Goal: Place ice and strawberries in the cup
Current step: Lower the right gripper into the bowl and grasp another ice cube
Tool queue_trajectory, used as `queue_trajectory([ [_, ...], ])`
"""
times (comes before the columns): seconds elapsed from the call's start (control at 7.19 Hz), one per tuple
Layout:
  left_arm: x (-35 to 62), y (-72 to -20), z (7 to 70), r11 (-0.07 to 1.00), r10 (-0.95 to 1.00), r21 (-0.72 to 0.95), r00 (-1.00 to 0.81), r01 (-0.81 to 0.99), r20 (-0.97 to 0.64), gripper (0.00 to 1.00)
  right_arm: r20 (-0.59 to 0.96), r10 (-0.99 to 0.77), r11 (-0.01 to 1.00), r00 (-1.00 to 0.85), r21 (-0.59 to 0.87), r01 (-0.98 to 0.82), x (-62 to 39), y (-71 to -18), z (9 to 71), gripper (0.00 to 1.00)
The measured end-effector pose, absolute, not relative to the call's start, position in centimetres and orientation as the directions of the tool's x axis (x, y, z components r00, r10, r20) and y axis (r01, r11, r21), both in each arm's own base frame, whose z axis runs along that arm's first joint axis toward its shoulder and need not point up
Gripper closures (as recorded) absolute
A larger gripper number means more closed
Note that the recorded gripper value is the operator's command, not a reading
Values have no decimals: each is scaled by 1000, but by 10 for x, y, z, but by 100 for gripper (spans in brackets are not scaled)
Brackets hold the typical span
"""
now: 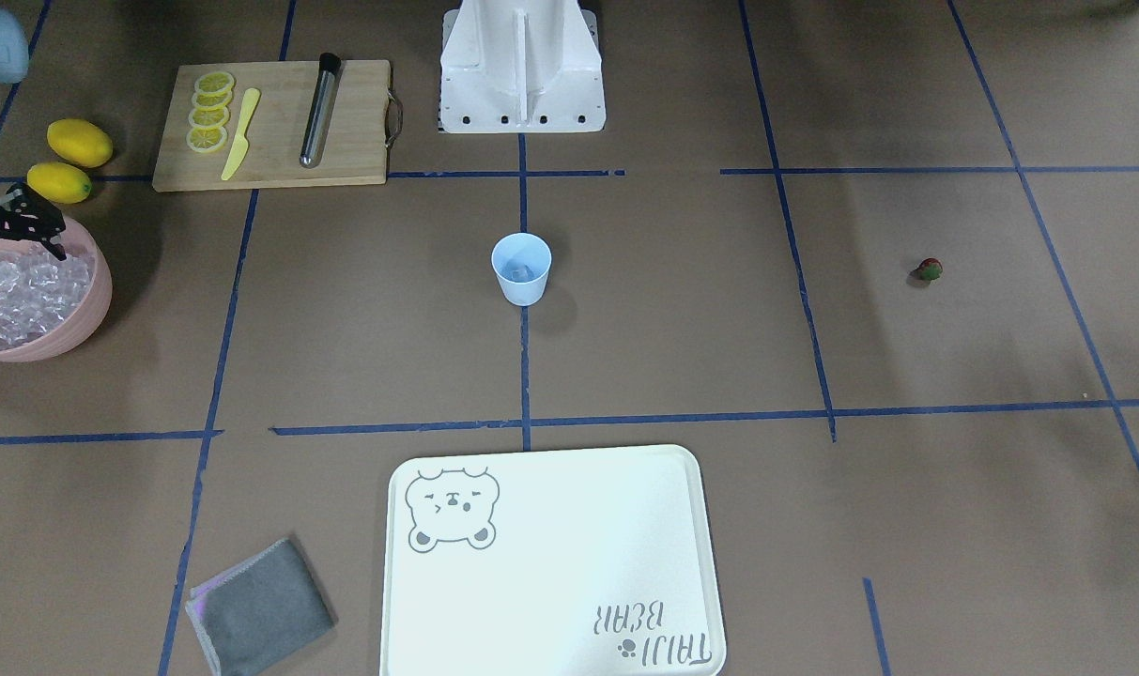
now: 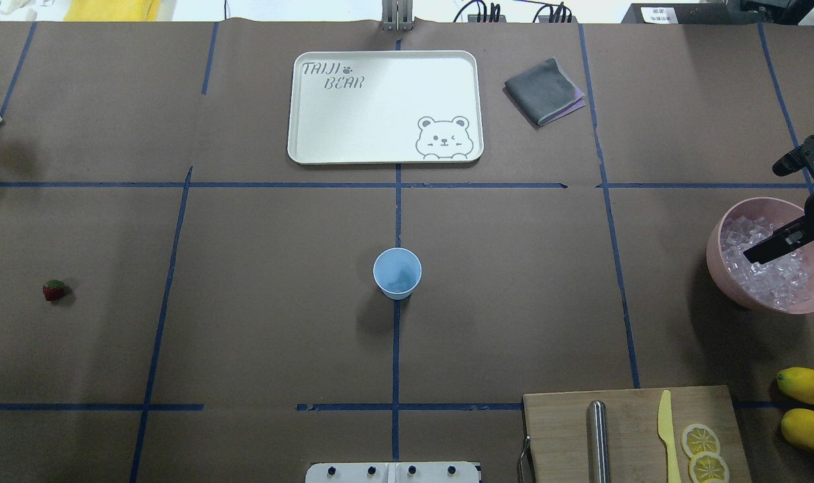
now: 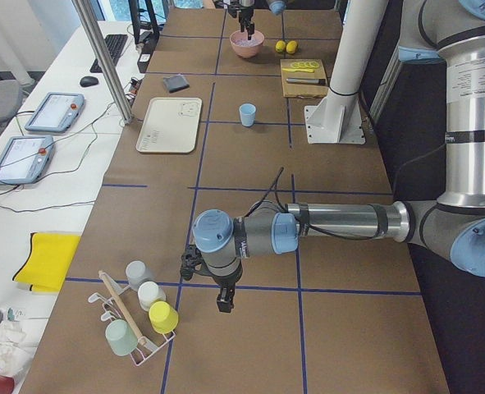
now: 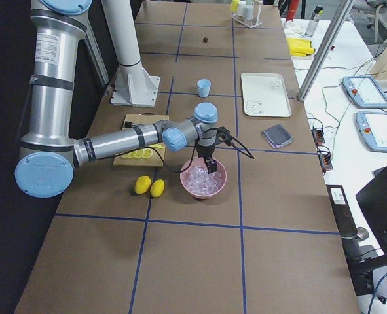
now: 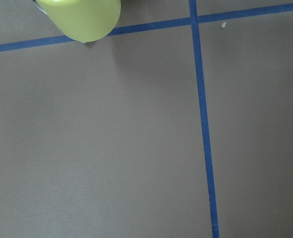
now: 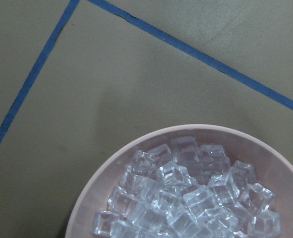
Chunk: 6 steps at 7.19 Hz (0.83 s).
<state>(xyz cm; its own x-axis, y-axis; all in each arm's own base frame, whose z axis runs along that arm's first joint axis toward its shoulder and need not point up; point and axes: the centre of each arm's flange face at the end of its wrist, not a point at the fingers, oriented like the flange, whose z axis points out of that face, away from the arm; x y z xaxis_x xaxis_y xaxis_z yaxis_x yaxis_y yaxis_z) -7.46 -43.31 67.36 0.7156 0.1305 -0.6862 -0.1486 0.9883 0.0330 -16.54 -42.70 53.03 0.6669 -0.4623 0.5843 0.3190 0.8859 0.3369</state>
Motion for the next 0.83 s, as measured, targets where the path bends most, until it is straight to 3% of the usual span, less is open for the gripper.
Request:
queue_trajectory([
  [0.83, -74, -433, 674, 988, 131, 33, 715, -149, -687, 0, 575, -492, 871, 654, 331, 364, -184, -420, 539, 8],
])
